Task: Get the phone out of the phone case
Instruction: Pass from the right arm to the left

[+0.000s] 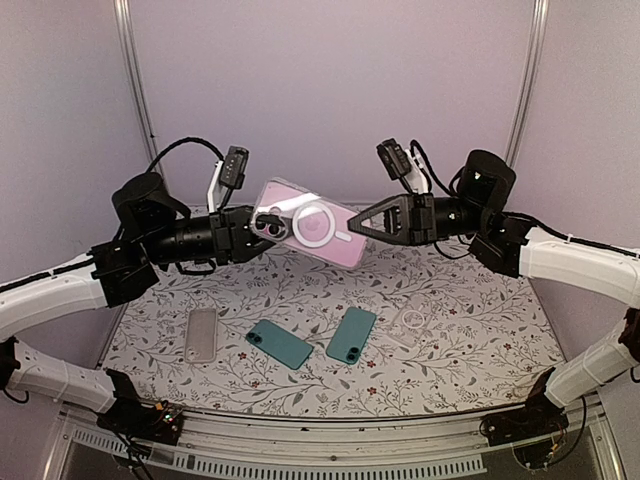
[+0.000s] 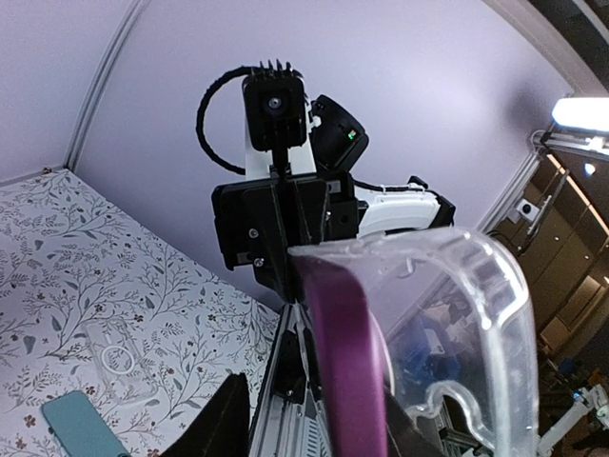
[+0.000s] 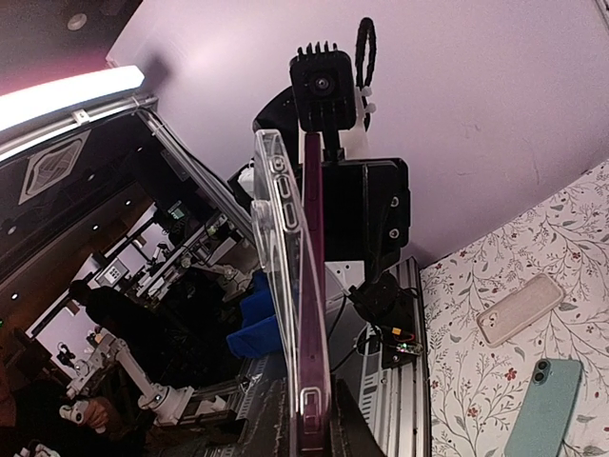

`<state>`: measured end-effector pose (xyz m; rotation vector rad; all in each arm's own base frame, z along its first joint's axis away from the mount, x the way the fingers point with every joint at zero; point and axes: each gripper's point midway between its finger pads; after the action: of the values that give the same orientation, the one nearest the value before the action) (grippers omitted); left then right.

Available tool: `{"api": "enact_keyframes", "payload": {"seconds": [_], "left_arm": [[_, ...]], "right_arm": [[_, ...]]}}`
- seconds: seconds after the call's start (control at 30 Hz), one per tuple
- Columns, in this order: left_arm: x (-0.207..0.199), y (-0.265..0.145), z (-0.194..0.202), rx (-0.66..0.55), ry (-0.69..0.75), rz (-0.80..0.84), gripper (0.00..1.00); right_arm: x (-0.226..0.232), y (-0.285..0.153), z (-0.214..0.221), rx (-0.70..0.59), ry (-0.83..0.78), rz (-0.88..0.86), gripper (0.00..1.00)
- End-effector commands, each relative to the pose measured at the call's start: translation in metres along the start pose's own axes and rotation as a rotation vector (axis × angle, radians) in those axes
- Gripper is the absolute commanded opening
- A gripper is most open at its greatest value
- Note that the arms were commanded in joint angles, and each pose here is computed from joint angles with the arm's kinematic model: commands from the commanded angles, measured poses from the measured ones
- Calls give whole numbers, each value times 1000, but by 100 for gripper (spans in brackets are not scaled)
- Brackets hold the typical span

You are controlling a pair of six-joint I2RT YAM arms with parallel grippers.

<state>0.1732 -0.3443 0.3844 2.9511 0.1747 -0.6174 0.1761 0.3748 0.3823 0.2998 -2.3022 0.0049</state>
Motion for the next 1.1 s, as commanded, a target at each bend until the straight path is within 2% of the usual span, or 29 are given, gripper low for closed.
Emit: {"api": "enact_keyframes", "payload": {"seconds": [0.0, 0.43, 0.57, 0.63, 0.67, 0.7, 0.77, 0.9, 1.07], "left_arm": [[-9, 7, -2, 6, 23, 15, 38], [-10, 10, 1, 6, 15, 25, 18], [-10, 7, -1, -18, 1, 15, 15], [-9, 4, -1, -27, -7, 8, 21], [-9, 3, -1, -33, -9, 4, 33], [-10, 2, -2, -40, -10, 4, 38], [-12, -2, -4, -47, -4, 6, 43], [-19, -10, -7, -43, 13, 6, 44], [-28, -19, -7, -34, 18, 17, 40]], "right_arm": [[16, 0, -21, -72, -80, 23, 0], [5, -2, -23, -99, -66, 80, 0], [-2, -2, -23, -111, -48, 106, 0], [-6, -2, -22, -111, -36, 113, 0], [-7, -2, -21, -110, -30, 113, 0], [-7, -2, -21, -109, -25, 112, 0], [-7, -2, -20, -101, -17, 107, 0], [-6, -1, -14, -62, 10, 76, 0], [-5, 1, -3, -2, 40, 39, 0]]}}
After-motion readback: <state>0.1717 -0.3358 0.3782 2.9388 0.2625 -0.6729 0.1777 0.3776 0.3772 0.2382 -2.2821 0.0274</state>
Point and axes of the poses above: each gripper's point midway between its finger pads, its own y axis out along the fingers, its own x axis along the line the jaws close on, z = x × y, and after that the axes turned 9 degrees about y, right-handed
